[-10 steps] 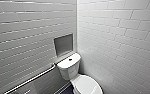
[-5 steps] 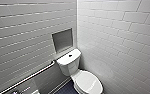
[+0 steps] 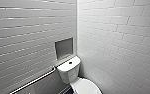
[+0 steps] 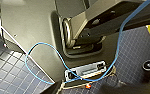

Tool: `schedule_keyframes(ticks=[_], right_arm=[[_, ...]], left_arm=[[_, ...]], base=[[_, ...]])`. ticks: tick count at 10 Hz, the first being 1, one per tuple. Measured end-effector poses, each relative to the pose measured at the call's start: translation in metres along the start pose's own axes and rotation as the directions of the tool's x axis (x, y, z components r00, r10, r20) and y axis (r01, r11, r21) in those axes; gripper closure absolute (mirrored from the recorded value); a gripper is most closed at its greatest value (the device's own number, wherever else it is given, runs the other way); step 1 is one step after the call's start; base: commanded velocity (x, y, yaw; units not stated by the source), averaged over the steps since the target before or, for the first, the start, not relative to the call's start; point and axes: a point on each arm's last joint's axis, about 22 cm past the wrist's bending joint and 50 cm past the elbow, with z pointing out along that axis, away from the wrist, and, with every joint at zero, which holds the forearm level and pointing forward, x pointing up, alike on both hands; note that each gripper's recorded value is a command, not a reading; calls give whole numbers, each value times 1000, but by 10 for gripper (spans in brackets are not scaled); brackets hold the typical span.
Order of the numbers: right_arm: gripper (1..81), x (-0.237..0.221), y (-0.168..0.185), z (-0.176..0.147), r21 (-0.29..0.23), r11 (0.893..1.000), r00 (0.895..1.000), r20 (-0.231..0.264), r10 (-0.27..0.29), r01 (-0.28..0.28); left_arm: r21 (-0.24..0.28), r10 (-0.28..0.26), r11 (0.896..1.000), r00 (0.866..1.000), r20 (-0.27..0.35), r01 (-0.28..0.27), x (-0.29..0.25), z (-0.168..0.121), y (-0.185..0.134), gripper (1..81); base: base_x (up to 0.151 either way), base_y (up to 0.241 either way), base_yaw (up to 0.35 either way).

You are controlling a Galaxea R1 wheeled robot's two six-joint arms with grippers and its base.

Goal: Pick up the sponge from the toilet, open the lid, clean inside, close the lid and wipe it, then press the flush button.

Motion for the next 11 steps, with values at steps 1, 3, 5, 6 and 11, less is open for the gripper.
schedule_keyframes(ticks=[1,3,5,6,11], right_arm=[[811,-1,1,0,-6,1000,1000,6,1,-1],[811,-7,9,0,-35,999,999,40,4,-3],[811,-21,21,-2,-84,996,993,121,-12,22],[811,-12,20,0,-83,994,991,124,-54,65],[811,3,24,3,-110,983,984,121,-134,147]], left_arm=[[11,3,1000,1000,0,-3,0,-1,-6,10],[21,4,1000,1000,3,-4,-1,-1,-10,10],[19,5,1000,1000,0,-5,0,0,-8,10],[17,4,1000,1000,1,-4,0,0,-6,10],[19,6,1000,1000,-11,-6,10,1,-8,10]], base=[[0,0,0],[0,0,0],[0,0,0],[0,0,0],[0,0,0]])
